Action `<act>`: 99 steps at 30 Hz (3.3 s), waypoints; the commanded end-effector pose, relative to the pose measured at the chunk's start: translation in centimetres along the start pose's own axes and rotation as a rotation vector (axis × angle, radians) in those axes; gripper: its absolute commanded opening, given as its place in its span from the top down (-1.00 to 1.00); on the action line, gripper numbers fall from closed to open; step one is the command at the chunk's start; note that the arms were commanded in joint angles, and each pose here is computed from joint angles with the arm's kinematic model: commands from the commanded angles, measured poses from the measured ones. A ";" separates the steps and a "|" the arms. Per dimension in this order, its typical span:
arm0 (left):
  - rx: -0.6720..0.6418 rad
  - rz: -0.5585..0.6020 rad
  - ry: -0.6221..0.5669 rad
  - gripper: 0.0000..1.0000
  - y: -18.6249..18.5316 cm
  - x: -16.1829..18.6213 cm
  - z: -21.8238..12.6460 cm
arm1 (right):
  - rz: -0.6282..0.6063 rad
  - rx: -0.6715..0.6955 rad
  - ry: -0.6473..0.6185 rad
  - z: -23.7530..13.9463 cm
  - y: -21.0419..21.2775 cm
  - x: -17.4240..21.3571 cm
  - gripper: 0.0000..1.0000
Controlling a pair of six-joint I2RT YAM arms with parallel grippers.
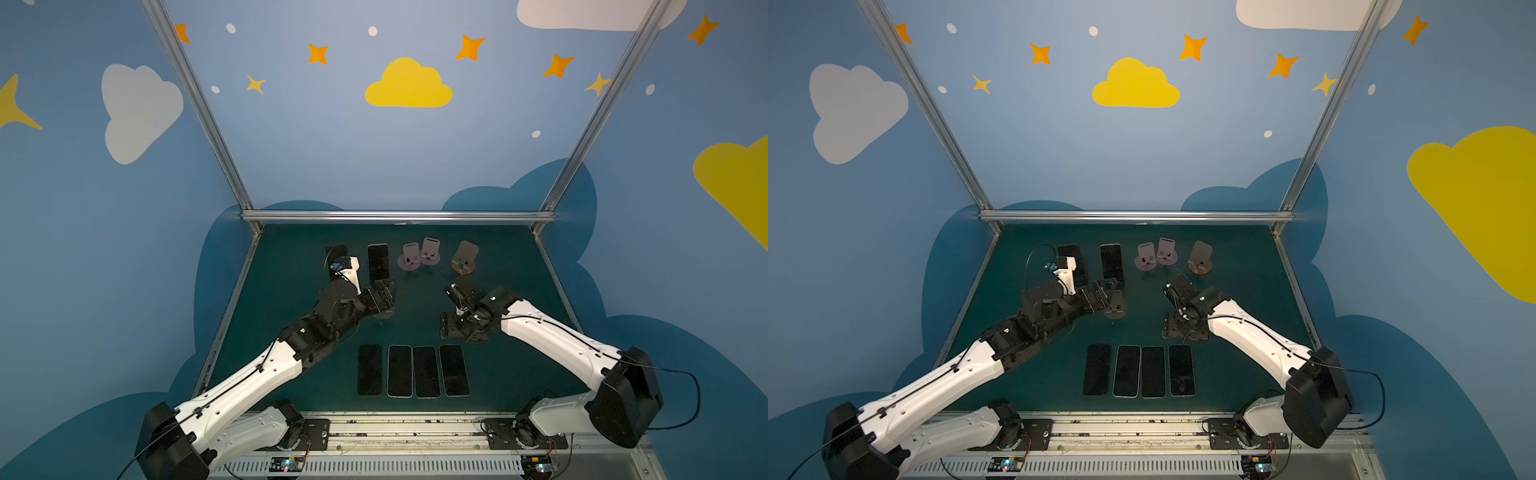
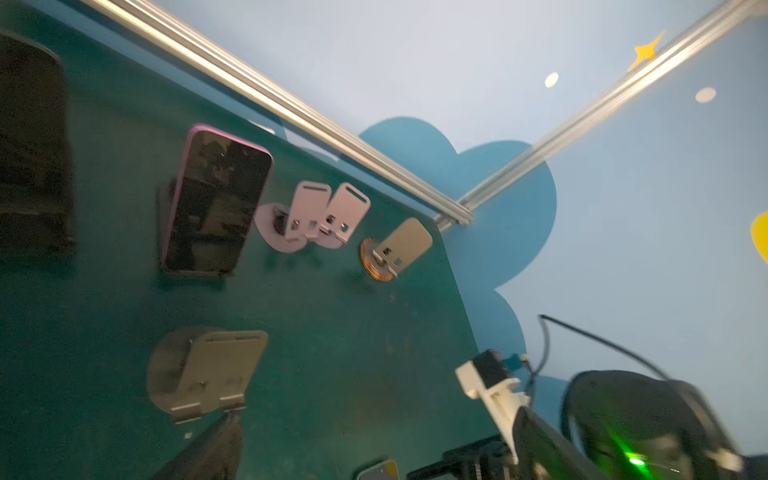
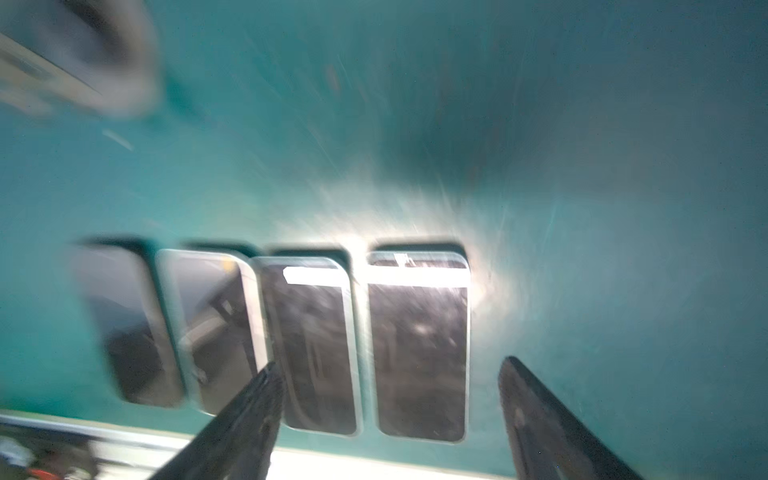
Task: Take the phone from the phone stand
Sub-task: 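Raise the right gripper back toward the stands while the left gripper draws back, then move the open right gripper over the empty grey stand and lilac stands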
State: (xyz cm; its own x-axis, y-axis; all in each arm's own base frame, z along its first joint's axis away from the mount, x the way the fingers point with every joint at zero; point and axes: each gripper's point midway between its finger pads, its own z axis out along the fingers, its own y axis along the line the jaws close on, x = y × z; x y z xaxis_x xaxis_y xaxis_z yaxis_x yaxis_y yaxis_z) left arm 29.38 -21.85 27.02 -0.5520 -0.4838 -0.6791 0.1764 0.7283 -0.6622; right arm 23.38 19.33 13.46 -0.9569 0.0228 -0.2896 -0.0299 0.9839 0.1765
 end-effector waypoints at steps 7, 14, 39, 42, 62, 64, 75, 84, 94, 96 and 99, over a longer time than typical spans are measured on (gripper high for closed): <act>-0.408 -0.057 -0.409 -1.00 7.9 -6.5 -4.4 | -0.114 -0.120 -0.316 -0.8 13.8 -7.3 -0.71; -0.456 -0.113 -0.458 -1.00 10.1 -7.8 -4.9 | -0.138 -0.046 -0.238 3.2 18.1 -9.0 -0.75; -0.394 -0.299 -0.339 -1.00 11.9 -7.3 -2.5 | -0.083 0.064 -0.253 11.1 18.4 -9.7 -0.34; -0.393 -0.302 -0.330 -1.00 12.0 -7.1 -2.3 | -0.102 0.078 -0.265 10.6 18.0 -9.7 -0.14; -0.360 -0.310 -0.282 -1.00 11.7 -6.7 -1.3 | -0.185 0.182 -0.387 7.3 8.4 -17.7 -0.07; -0.353 -0.307 -0.270 -1.00 11.6 -6.6 -1.1 | -0.183 0.183 -0.377 7.7 7.5 -18.7 -0.09; -0.355 -0.299 -0.251 -1.00 11.7 -6.3 -0.5 | -0.160 0.175 -0.273 11.2 5.0 -19.5 -0.09; -0.344 -0.302 -0.216 -1.00 11.7 -6.0 0.2 | -0.166 0.125 -0.236 10.5 4.5 -19.6 -0.58; -0.323 -0.198 -0.171 -1.00 10.5 -6.5 0.8 | -0.179 0.009 -0.400 -1.4 5.4 -20.6 -0.72; -0.358 -0.153 -0.190 -1.00 11.0 -7.0 0.6 | -0.167 -0.061 -0.432 -4.2 5.7 -19.6 -0.72; -0.420 -0.063 -0.212 -1.00 11.6 -7.7 0.4 | -0.170 -0.165 -0.452 -6.4 6.1 -17.0 -0.72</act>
State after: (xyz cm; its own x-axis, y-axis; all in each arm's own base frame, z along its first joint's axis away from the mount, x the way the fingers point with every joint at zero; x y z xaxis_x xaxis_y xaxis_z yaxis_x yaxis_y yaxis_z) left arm 35.61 -11.01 23.62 -0.3889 -0.6699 -0.6325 -0.2163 0.7337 -0.6441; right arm 40.26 23.52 25.52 -0.6966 -0.0320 -0.7168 -0.2120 0.9636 0.1630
